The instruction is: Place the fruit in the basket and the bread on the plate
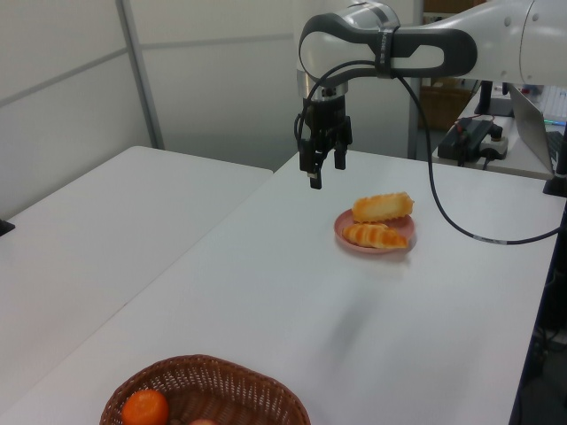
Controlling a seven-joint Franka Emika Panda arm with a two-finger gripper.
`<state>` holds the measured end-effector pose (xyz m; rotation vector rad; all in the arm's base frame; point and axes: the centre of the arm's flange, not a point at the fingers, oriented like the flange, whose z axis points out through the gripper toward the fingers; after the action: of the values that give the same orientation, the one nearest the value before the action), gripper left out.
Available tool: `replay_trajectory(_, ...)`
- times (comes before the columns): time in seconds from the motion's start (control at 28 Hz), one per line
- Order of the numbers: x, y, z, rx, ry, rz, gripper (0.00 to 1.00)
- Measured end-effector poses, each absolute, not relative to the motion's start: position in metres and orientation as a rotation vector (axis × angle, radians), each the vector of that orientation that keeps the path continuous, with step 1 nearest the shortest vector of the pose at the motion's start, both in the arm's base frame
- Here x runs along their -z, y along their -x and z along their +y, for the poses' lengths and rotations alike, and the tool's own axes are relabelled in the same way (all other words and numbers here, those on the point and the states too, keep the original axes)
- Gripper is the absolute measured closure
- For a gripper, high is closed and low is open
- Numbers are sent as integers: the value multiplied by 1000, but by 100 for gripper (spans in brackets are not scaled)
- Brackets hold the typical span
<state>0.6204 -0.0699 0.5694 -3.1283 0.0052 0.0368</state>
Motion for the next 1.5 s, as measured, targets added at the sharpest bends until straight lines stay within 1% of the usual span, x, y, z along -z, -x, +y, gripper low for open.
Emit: replay_trajectory(1.5, -569, -619, -79, -37, 3129, 29, 0)
